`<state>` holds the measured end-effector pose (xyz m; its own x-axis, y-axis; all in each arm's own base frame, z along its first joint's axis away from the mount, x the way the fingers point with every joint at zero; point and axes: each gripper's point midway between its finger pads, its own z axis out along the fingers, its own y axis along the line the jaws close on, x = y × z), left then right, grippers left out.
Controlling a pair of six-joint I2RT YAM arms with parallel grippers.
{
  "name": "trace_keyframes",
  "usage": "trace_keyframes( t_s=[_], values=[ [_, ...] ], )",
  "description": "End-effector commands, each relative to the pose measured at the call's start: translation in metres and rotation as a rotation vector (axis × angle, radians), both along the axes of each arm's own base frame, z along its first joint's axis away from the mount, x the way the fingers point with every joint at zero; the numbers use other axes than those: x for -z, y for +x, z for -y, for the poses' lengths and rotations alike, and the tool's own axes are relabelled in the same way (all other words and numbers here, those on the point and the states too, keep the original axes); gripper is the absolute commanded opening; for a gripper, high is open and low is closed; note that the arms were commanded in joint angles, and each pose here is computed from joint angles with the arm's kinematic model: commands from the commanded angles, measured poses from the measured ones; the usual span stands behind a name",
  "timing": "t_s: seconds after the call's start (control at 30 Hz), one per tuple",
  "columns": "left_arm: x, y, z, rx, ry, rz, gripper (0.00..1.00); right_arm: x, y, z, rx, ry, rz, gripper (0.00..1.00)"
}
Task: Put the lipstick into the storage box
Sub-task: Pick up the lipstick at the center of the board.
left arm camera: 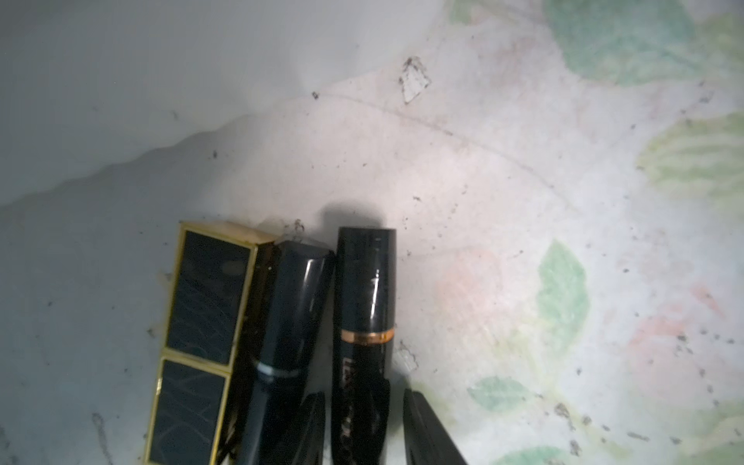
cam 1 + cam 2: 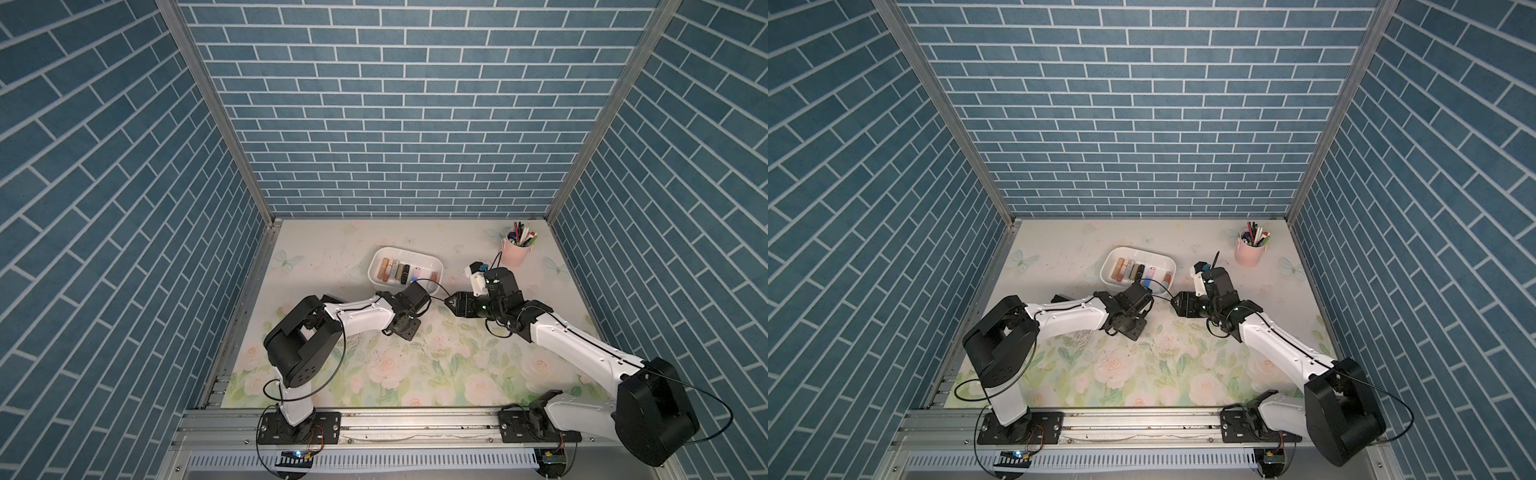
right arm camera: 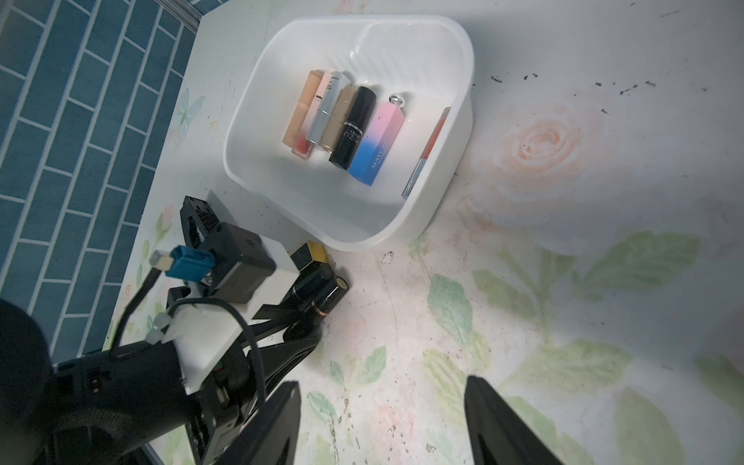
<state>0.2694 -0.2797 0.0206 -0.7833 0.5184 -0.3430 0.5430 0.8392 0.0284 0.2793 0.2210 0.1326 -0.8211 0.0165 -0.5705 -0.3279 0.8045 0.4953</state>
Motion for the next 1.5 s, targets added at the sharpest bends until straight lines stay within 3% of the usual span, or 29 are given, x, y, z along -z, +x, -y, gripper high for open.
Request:
trace_keyframes(
  t_s=[0.0, 0.23, 0.57, 0.73, 0.93, 1.13, 1.33, 1.47],
  values=[
    [0.004, -0.001, 0.001, 0.013, 0.029, -0.004, 0.37, -0.005, 0.001, -0.002, -0.003, 0.009, 0.023, 0.69],
    [0.015, -0.002, 0.001, 0.018, 0.066, -0.015, 0.36, -0.005, -0.001, 0.001, -0.006, -0.002, 0.029, 0.69],
    [0.023, -0.012, 0.005, 0.049, 0.093, -0.030, 0.14, -0.003, -0.003, 0.003, -0.002, -0.003, 0.032, 0.69],
    [0.016, -0.018, 0.013, 0.068, 0.050, -0.047, 0.09, -0.006, -0.003, 0.005, 0.005, -0.004, 0.042, 0.69],
    [-0.031, -0.018, 0.039, 0.092, -0.119, -0.029, 0.08, -0.022, 0.000, 0.015, 0.046, 0.033, 0.075, 0.69],
    [-0.096, -0.003, 0.049, 0.087, -0.302, 0.012, 0.08, -0.060, 0.004, 0.018, 0.063, 0.150, 0.161, 0.69],
    [-0.148, 0.014, 0.036, 0.060, -0.509, 0.017, 0.09, -0.100, 0.004, 0.010, 0.012, 0.283, 0.250, 0.69],
    [-0.174, 0.020, 0.028, 0.067, -0.622, 0.014, 0.09, -0.132, -0.002, -0.006, -0.096, 0.383, 0.320, 0.69]
  ],
)
